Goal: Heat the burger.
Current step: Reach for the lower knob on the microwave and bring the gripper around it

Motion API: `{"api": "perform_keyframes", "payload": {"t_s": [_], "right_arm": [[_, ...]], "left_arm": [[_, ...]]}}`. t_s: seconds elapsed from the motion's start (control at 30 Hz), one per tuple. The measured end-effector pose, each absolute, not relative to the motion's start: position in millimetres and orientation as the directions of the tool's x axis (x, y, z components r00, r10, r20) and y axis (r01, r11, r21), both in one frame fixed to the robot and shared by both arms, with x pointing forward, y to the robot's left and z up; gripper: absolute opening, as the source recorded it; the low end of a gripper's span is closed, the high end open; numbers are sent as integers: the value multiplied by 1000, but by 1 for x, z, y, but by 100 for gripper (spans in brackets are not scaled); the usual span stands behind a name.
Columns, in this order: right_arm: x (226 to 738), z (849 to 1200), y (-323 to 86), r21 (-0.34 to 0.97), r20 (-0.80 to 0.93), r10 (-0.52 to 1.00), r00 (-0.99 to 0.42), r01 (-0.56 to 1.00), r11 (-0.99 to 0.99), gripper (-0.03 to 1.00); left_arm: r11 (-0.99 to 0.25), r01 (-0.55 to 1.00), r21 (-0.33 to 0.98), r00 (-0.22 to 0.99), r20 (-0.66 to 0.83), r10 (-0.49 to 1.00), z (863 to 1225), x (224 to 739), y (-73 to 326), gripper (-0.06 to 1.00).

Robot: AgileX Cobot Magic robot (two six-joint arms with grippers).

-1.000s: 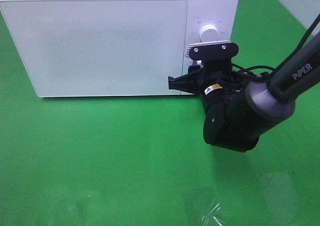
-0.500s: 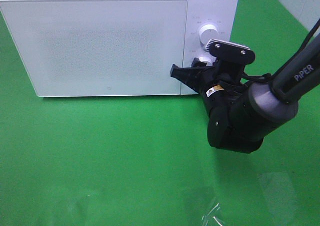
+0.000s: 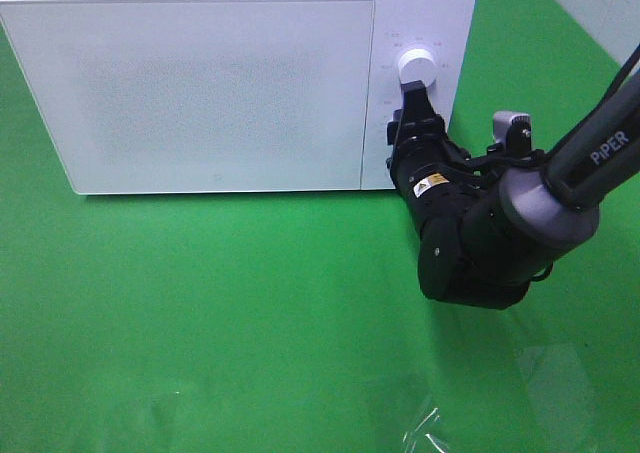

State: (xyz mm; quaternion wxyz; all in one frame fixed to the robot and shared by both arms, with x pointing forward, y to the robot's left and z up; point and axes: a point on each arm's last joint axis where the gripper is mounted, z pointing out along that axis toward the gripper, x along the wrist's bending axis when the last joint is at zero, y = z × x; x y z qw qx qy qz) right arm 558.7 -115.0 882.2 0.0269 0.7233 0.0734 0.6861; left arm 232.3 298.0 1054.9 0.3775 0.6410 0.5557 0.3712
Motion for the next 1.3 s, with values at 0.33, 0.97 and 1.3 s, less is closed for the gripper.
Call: {"api": "perform_keyframes", "payload": {"t_s": [0.33, 0.97, 1.3], "right_arm": [[559, 882, -115, -180, 982, -176, 66, 51, -982, 42], [559, 882, -115, -223, 973, -220, 68, 45, -974, 42], [559, 882, -117, -195, 979, -194, 65, -3, -981, 42]], "left_arm": [[-97, 432, 897, 107, 56, 993, 1055, 232, 298, 99], [-97, 432, 897, 107, 56, 993, 1055, 232, 298, 99], [-97, 432, 897, 107, 56, 993, 1055, 232, 298, 99]]}}
